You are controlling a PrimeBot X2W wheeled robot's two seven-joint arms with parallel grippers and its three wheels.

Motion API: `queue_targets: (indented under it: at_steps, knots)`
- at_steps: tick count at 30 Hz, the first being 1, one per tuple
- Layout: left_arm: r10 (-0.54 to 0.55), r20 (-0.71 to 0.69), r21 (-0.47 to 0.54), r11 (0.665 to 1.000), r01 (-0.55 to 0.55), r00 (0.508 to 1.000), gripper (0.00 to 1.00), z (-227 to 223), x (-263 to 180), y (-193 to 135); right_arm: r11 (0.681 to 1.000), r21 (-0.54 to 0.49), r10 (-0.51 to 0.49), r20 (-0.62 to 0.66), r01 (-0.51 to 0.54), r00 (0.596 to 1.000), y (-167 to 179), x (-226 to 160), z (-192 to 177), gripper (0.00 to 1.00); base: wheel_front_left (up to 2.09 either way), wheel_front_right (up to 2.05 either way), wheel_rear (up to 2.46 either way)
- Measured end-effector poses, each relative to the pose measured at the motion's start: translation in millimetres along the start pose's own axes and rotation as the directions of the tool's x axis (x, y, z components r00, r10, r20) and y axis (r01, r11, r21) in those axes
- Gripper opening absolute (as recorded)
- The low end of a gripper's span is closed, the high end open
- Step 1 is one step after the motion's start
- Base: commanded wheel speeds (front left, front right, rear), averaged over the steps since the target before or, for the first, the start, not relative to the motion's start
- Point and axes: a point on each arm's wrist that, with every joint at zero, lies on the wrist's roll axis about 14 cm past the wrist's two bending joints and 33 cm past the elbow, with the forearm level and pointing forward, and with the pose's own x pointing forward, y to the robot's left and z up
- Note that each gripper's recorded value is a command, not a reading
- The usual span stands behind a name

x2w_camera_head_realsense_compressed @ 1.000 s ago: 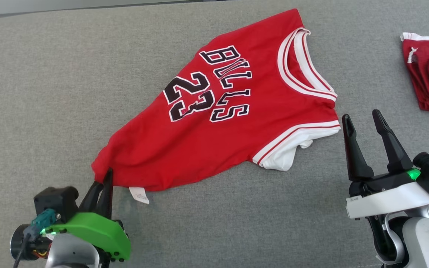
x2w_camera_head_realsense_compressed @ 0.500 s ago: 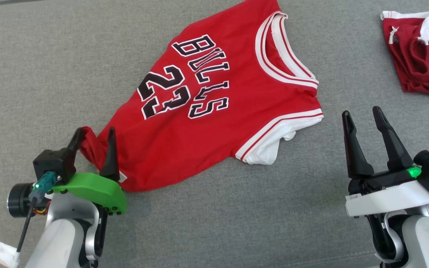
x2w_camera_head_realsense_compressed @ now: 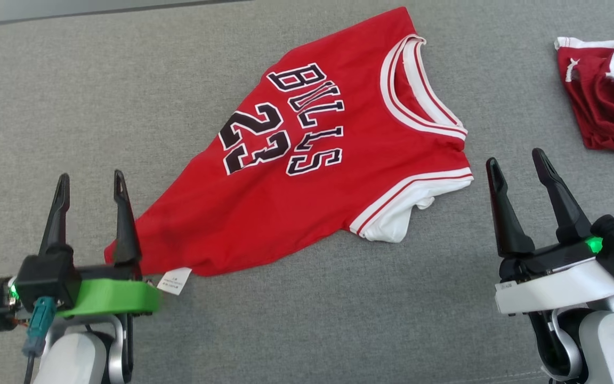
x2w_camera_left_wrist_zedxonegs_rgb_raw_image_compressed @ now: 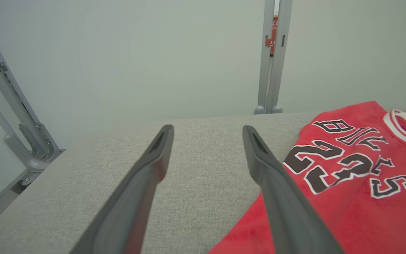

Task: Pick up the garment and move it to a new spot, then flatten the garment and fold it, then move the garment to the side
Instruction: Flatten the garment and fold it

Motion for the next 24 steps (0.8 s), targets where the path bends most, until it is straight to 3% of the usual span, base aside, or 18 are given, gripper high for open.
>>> queue_targets:
  at_steps: [9,20,24]
  knots:
    - [0.027,-0.024,-0.001,1.0,-0.027,0.999,1.0,-2,-36,12,1.0,-0.004,0.016,-0.014,-0.016,1.0,9,-14,5,1.0,0.0,0.0,0.0]
    - [-0.01,-0.017,-0.014,1.0,0.009,1.0,1.0,3,-41,6,1.0,0.001,0.011,-0.008,-0.01,1.0,9,-22,11,1.0,0.0,0.0,0.0]
    - [-0.07,-0.03,-0.012,0.997,0.07,0.997,1.0,4,-33,-5,1.0,0.004,0.011,-0.013,-0.011,1.0,9,-21,9,1.0,0.0,0.0,0.0]
